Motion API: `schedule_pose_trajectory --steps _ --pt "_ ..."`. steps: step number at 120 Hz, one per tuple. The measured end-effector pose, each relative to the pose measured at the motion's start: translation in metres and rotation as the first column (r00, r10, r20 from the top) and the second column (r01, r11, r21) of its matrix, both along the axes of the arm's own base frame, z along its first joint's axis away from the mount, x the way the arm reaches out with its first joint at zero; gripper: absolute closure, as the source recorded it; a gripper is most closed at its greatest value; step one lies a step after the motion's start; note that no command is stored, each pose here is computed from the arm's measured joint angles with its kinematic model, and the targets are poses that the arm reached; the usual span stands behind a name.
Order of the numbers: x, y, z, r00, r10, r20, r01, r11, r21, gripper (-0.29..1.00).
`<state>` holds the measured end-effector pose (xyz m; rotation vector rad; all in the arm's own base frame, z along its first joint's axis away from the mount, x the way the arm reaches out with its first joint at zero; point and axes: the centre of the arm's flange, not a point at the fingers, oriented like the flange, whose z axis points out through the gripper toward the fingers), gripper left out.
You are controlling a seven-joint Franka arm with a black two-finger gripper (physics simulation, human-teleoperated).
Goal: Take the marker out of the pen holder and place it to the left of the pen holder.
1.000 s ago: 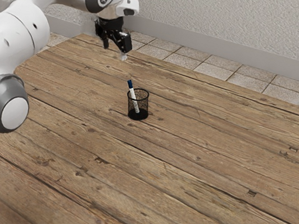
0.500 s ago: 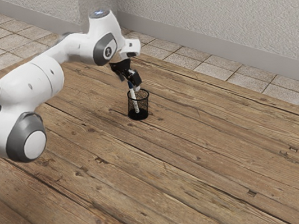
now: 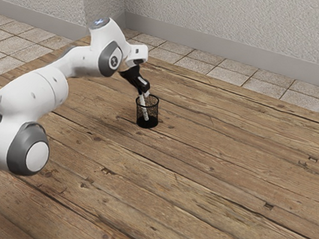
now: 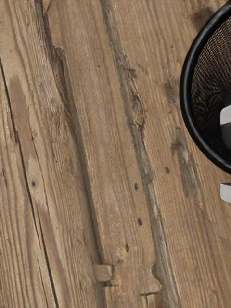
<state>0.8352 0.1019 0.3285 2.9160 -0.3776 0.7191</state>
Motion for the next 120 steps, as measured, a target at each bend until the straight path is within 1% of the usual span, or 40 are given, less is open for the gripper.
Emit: schedule_pose_trajectory --steps 12,24,32,46,53,60,69,83,96,105,110,120 --pt "0.0 -0.006 0.005 1.0 -0.014 -0.006 0.014 1.0 0.002 0.68" --pt "-0.003 -0.007 0.03 0.999 -0.026 -0.018 0.027 1.0 0.016 0.72" --pt "-0.009 -0.008 0.072 0.999 -0.034 -0.005 0.034 0.999 0.04 0.74" --pt "-0.031 -0.015 0.162 0.998 -0.055 0.017 0.054 0.996 0.076 0.75" --pt "-0.041 -0.015 0.187 0.998 -0.062 0.006 0.061 0.995 0.083 0.75" --pt "-0.048 -0.013 0.195 0.997 -0.067 -0.027 0.069 0.994 0.089 0.75" --pt "-0.055 -0.003 0.188 0.992 -0.065 -0.105 0.076 0.992 0.103 0.75" --pt "-0.069 0.036 0.161 0.967 -0.022 -0.252 0.054 0.991 0.122 0.76" --pt "-0.08 0.059 0.122 0.916 0.003 -0.402 0.051 0.991 0.125 0.76" --pt "-0.083 0.067 0.082 0.869 0.011 -0.495 0.055 0.992 0.117 0.76" --pt "-0.084 0.071 0.063 0.849 0.014 -0.528 0.054 0.992 0.112 0.76" --pt "-0.084 0.075 0.041 0.825 0.017 -0.564 0.053 0.993 0.107 0.76"
